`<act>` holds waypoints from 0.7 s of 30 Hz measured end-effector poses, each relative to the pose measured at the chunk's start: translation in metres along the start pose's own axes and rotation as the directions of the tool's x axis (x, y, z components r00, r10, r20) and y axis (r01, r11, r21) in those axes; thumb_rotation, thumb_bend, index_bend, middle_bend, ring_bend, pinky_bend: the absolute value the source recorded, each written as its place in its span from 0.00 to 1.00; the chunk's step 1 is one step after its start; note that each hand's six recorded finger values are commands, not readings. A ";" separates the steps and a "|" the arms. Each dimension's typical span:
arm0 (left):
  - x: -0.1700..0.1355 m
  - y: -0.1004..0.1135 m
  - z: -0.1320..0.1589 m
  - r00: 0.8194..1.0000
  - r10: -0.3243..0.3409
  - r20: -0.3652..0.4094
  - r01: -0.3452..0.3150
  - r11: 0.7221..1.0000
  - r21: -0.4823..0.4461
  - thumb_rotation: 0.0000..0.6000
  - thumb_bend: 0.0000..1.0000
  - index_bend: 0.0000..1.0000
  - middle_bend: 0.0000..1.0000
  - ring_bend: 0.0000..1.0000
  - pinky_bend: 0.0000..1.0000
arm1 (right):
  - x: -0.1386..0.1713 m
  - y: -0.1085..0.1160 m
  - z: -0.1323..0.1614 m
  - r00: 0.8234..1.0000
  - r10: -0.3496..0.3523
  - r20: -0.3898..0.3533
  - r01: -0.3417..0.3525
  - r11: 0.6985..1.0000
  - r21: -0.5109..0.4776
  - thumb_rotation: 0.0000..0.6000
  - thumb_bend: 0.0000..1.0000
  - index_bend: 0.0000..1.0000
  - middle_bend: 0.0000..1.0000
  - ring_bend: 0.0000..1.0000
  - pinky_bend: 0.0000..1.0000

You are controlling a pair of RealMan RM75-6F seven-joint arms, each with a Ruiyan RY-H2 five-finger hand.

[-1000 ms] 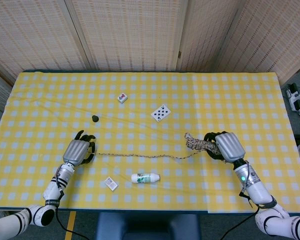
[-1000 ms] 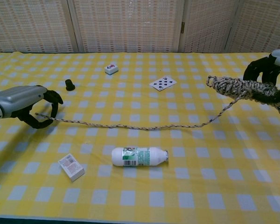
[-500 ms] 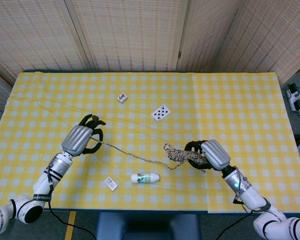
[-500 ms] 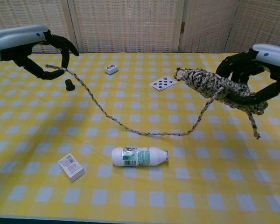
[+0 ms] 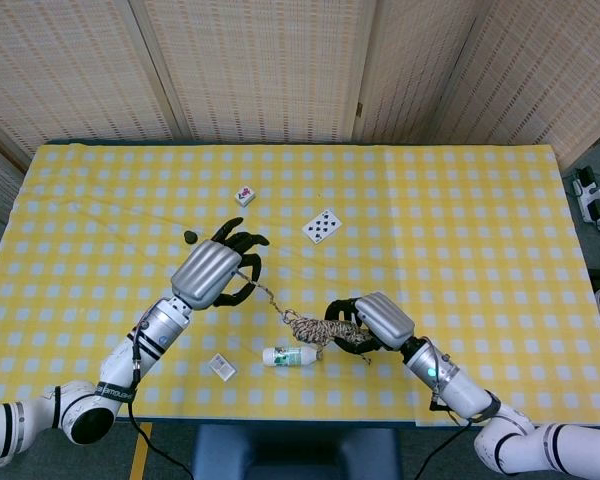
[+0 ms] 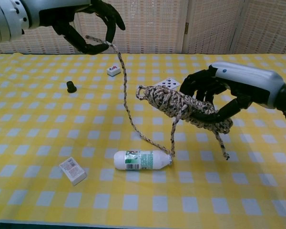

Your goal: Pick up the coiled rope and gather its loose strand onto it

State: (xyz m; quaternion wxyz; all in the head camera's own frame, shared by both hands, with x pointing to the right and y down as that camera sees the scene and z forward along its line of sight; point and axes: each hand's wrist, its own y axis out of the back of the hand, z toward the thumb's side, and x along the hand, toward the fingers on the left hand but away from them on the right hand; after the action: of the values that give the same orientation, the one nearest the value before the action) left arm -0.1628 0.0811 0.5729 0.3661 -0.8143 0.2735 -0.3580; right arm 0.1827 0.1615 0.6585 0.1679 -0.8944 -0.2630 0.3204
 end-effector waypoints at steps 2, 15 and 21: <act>0.002 0.004 0.015 1.000 0.003 0.028 -0.003 1.000 0.003 1.00 0.47 0.63 0.25 0.23 0.06 | -0.006 -0.004 0.001 1.000 0.012 0.014 -0.012 1.000 -0.022 1.00 0.67 0.76 0.63 0.69 0.57; -0.008 0.019 0.058 0.991 0.042 0.124 -0.040 0.999 -0.017 1.00 0.47 0.63 0.25 0.23 0.06 | -0.059 -0.036 0.002 0.993 0.019 0.118 0.012 0.967 -0.255 1.00 0.67 0.78 0.64 0.71 0.58; -0.029 0.020 0.054 0.987 0.062 0.148 -0.061 0.998 -0.012 1.00 0.47 0.63 0.25 0.23 0.06 | -0.070 -0.020 -0.010 0.974 -0.146 0.174 0.194 0.930 -0.311 1.00 0.67 0.78 0.64 0.71 0.58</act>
State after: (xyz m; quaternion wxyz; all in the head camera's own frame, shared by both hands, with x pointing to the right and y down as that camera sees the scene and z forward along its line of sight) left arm -0.1418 0.1115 0.5200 0.3933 -0.8310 0.2721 -0.2841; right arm 0.1357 0.1361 0.7092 0.0250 -0.8574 -0.4006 0.3221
